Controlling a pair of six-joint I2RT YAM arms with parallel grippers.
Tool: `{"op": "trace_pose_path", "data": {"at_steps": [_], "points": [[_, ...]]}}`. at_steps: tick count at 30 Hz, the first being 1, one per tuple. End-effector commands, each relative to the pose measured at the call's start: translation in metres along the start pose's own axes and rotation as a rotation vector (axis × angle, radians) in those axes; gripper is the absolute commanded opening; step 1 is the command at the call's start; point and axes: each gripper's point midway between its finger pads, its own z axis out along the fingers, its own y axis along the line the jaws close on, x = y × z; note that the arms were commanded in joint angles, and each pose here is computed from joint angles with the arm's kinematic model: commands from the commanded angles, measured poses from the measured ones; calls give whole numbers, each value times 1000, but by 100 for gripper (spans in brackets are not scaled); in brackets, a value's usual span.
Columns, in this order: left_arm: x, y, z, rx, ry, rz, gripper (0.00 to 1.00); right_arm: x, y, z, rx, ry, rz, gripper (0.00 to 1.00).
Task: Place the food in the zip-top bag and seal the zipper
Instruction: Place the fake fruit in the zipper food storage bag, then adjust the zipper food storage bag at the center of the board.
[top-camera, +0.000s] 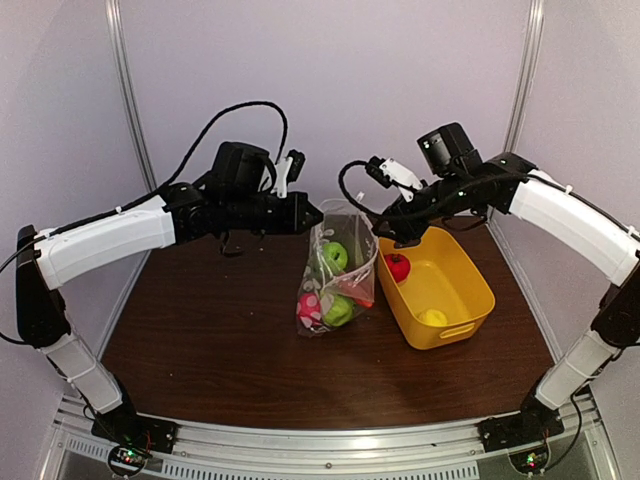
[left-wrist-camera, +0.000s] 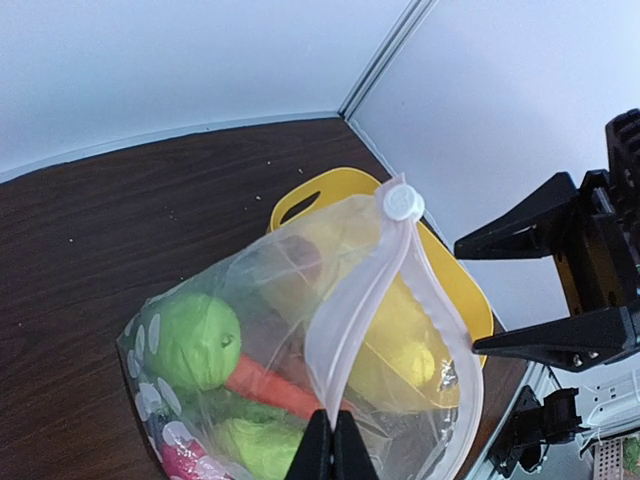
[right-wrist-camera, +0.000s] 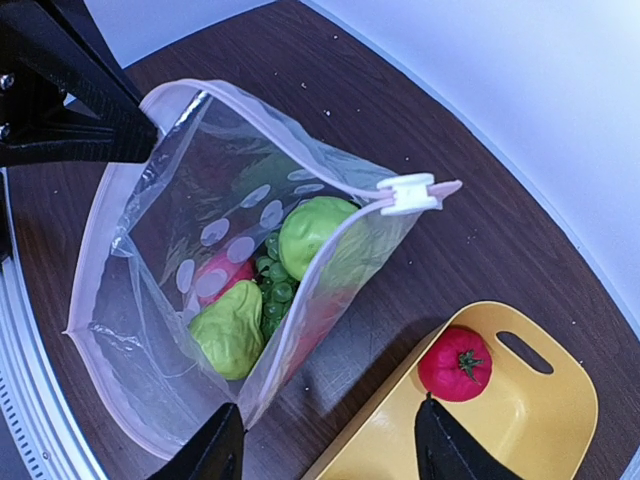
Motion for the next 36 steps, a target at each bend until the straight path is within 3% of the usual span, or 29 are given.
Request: {"op": "trace_pose_path", "data": {"at_steps": [1, 5, 12, 19, 23, 26, 27, 32, 36], "points": [[-11, -3, -2, 29, -41, -5, 0, 14, 14, 14, -73, 52, 64, 57], [-11, -3, -5, 27, -43, -5, 0, 9, 15, 11, -81, 40, 71, 56], [-9, -2, -7, 28, -44, -7, 0, -12, 47, 0, -279, -20, 127, 57], [-11, -3, -9, 31, -50, -8, 0, 7, 22, 24, -140, 61, 171, 54], [-13, -3, -12, 28, -57, -8, 0, 17, 16, 35, -100, 101, 189, 36], [-22, -1, -20, -6, -81, 21, 0, -4, 14, 30, -112, 57, 189, 6], [-29, -1, -24, -25, -91, 41, 0, -22, 17, 24, -137, 16, 181, 0], [-67, -3, -40, -120, -97, 134, 0, -104, 21, -17, -197, -218, 107, 0], [-58, -2, -34, -120, -48, 113, 0, -89, 15, 4, -179, -158, 111, 0]]}}
